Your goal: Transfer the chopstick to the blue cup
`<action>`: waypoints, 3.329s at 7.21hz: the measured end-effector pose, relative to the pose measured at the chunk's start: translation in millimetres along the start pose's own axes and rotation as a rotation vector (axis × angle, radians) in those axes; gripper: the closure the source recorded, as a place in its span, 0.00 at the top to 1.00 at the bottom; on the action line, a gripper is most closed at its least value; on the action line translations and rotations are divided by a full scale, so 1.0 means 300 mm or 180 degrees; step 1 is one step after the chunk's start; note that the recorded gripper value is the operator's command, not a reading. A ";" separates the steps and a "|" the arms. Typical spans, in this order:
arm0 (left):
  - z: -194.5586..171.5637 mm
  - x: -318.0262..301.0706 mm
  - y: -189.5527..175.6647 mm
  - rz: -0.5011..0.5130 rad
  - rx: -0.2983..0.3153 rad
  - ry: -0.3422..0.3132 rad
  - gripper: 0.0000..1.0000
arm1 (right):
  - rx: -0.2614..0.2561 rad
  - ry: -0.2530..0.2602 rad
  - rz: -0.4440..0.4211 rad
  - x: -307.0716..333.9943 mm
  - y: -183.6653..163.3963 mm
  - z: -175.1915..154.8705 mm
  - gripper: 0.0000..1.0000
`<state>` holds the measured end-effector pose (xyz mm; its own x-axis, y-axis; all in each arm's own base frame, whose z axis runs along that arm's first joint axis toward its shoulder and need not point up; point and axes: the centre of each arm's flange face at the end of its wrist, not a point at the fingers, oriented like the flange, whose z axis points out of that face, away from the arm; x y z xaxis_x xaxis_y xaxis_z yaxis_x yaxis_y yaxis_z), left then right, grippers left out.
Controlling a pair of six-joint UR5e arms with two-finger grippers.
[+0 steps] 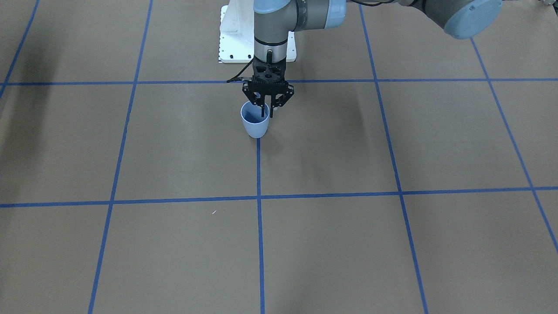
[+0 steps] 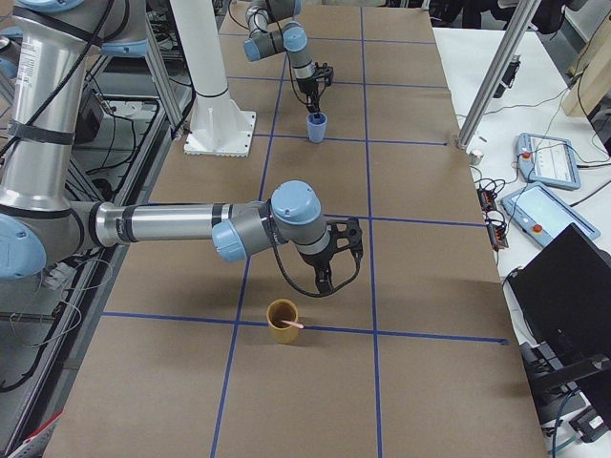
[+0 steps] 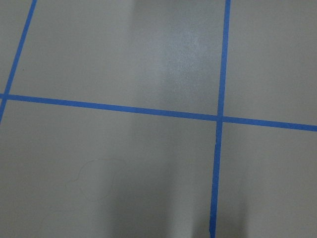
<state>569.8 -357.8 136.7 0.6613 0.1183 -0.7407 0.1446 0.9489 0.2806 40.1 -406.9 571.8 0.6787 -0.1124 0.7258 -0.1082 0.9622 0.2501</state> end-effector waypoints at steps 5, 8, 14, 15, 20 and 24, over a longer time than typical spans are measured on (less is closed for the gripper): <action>-0.223 -0.568 -0.440 0.0539 -0.0317 0.0185 0.98 | 0.0039 0.0046 0.0104 0.023 0.018 -0.022 1.00; -0.308 -1.274 -0.633 0.1326 -0.0472 0.0019 0.98 | 0.0111 0.0294 0.0427 0.176 0.171 -0.071 1.00; -0.440 -1.974 -0.749 0.2017 -0.0538 -0.0222 0.98 | 0.0193 0.0252 0.0795 0.321 0.356 -0.001 0.86; -0.439 -1.976 -0.748 0.2021 -0.0540 -0.0222 0.98 | 0.0203 0.0224 0.0865 0.320 0.340 0.002 0.86; -0.438 -1.982 -0.741 0.2018 -0.0544 -0.0218 0.98 | 0.0196 0.0161 0.0910 0.315 0.273 0.025 0.38; -0.438 -1.982 -0.741 0.2019 -0.0544 -0.0222 0.98 | 0.0183 0.0122 0.0908 0.314 0.266 0.030 0.26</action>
<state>47.7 -600.5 434.6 0.6267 0.6559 -0.4208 -0.4038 0.7351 0.5446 88.7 -343.0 665.8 0.6419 0.1711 0.7475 -0.3387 0.9378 0.0762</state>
